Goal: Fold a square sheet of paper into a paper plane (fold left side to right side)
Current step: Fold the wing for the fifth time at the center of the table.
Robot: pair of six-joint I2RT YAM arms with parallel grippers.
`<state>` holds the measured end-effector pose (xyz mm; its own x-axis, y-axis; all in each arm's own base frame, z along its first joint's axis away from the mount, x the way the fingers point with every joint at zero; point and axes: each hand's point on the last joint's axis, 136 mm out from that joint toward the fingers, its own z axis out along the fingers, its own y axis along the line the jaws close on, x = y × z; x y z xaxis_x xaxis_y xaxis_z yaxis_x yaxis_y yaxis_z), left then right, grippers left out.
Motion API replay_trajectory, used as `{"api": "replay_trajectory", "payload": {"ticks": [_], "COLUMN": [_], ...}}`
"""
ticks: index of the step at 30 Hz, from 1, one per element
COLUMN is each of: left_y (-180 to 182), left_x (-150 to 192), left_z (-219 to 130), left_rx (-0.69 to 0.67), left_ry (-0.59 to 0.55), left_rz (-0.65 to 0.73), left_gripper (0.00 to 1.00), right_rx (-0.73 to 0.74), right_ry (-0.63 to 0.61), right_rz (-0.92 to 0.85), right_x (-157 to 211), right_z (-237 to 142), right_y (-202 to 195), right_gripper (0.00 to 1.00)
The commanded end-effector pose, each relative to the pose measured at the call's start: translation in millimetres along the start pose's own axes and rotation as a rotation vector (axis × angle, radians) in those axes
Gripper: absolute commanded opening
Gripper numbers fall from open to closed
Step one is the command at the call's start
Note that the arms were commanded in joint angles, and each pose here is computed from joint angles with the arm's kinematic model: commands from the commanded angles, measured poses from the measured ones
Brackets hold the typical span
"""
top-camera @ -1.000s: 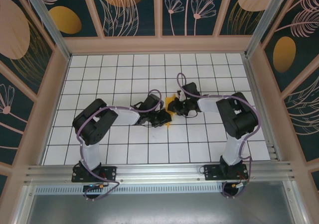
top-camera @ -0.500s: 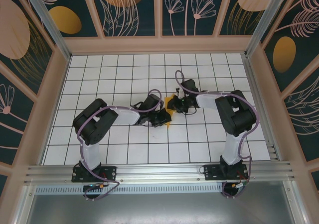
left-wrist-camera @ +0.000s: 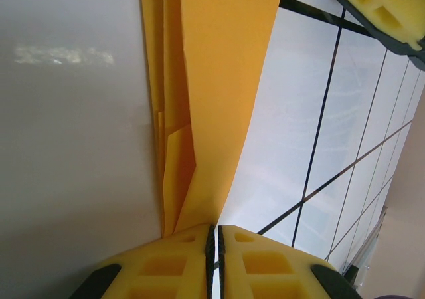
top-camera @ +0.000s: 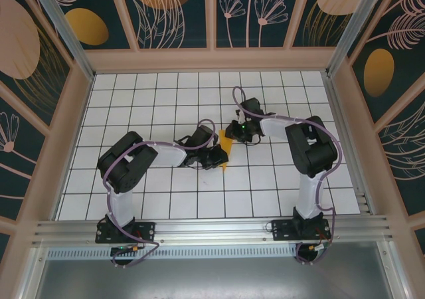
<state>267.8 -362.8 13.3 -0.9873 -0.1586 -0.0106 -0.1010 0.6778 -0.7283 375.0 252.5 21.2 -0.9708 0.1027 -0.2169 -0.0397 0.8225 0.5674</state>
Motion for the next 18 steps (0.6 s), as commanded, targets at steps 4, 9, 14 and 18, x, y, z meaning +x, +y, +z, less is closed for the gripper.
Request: {"api": "replay_trajectory", "payload": {"ticks": [4,9,14,18], "left_y": [64,63,61,59], "left_x": [26,26,25,25], "left_z": [11,11,10,11], "left_rx": [-0.193,-0.191,-0.187,-0.181], "left_ry": [0.085,0.084,0.080,0.078], "left_rz": [-0.066,-0.066,-0.063,-0.060], "left_gripper": [0.15,0.14,0.14,0.14], "right_rx": [0.102,0.106,0.121,0.117], "right_ry": [-0.091,-0.112,-0.123,-0.161], "right_rz": [-0.036,-0.041,-0.044,-0.059], "right_x": [-36,-50,-61,-73], "right_z": [-1,-2,-1,-14], "right_y": [-23,-26,-33,-29], "right_gripper": [0.25,0.25,0.26,0.26]}}
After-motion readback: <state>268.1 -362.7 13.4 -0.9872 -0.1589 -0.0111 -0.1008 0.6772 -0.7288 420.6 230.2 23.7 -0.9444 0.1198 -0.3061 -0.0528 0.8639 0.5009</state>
